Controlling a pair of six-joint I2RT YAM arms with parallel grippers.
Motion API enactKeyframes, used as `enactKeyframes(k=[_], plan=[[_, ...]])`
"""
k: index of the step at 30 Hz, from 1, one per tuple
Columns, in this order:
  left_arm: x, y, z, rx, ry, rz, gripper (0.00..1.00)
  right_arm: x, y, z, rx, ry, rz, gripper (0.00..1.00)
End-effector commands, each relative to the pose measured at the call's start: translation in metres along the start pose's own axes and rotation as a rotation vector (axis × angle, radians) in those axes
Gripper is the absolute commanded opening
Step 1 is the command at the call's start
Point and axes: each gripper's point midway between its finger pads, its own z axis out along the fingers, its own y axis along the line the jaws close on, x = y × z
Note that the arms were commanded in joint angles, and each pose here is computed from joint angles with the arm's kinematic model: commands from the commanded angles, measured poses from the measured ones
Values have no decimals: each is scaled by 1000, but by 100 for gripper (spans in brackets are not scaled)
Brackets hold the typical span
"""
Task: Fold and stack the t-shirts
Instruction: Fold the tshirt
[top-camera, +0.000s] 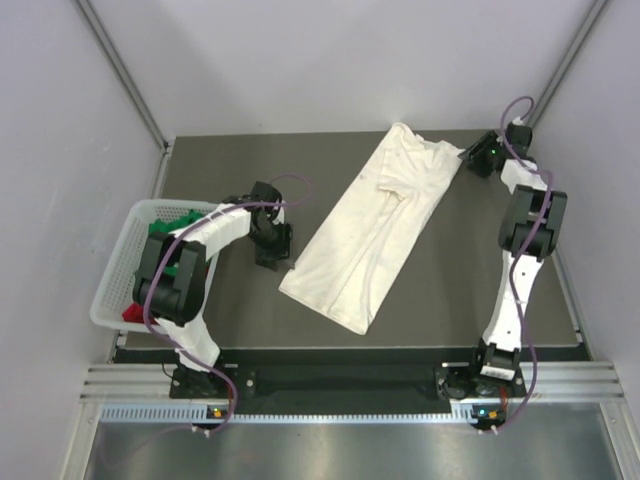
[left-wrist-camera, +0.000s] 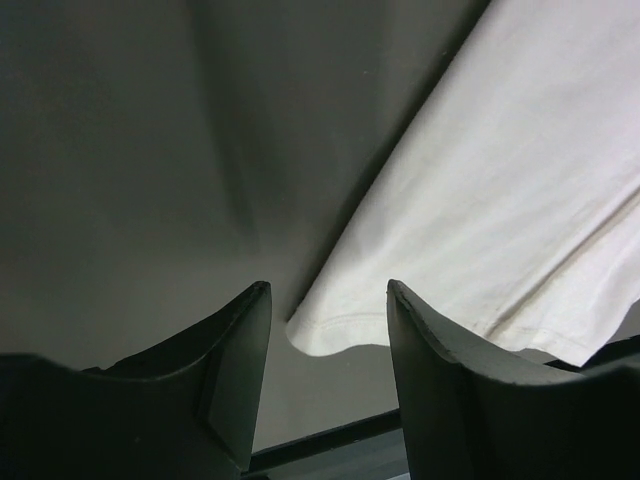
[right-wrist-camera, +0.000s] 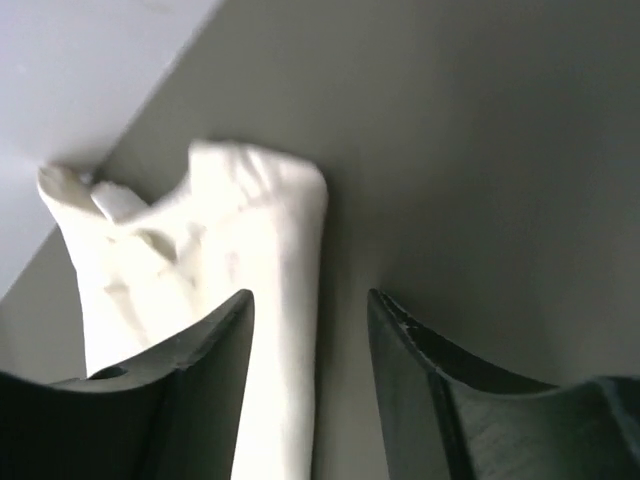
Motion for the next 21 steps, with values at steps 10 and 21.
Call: enactKeyframes(k=[10, 21], plan=[[11, 13, 30, -39, 85, 20, 56, 143, 35, -208, 241, 200, 29, 58], [36, 9, 37, -36, 119, -2, 29, 349, 33, -307, 206, 397, -1, 57]])
